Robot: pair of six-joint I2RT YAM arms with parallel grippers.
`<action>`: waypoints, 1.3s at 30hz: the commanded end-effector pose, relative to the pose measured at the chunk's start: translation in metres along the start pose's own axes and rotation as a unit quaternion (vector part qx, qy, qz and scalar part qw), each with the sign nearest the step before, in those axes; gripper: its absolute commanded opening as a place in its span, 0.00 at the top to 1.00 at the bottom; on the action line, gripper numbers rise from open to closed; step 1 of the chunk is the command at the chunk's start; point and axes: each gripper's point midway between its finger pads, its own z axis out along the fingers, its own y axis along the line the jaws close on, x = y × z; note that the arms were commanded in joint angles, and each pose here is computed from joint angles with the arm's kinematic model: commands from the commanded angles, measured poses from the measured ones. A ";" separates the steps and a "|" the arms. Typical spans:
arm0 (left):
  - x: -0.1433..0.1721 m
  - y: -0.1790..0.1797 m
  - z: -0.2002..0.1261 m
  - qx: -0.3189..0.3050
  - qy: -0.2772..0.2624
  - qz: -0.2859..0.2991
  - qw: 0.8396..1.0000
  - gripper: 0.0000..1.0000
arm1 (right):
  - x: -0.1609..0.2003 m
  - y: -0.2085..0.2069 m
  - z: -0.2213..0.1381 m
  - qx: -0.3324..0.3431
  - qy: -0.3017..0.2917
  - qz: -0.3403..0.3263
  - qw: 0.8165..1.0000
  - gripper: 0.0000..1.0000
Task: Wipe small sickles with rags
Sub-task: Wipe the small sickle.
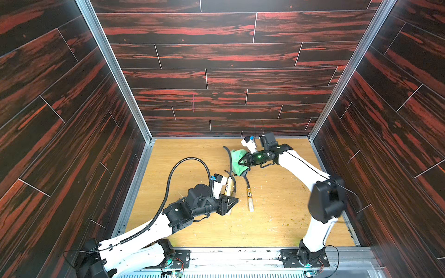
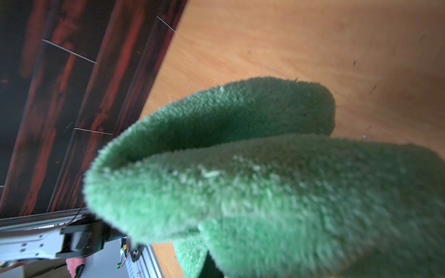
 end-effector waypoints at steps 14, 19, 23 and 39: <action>-0.081 -0.060 -0.031 0.224 -0.183 -0.080 0.954 1.00 | -0.008 0.115 -0.090 -0.169 -0.094 -0.100 0.976 1.00; -0.082 -0.063 -0.026 0.237 -0.173 -0.090 0.952 1.00 | -0.015 0.130 -0.095 -0.184 -0.097 -0.123 0.970 1.00; -0.082 -0.065 -0.016 0.241 -0.159 -0.095 0.953 1.00 | -0.017 0.140 -0.095 -0.194 -0.094 -0.141 0.966 1.00; -0.063 -0.089 0.021 0.269 -0.076 -0.080 0.957 1.00 | -0.041 0.128 -0.045 -0.185 -0.058 -0.137 0.971 1.00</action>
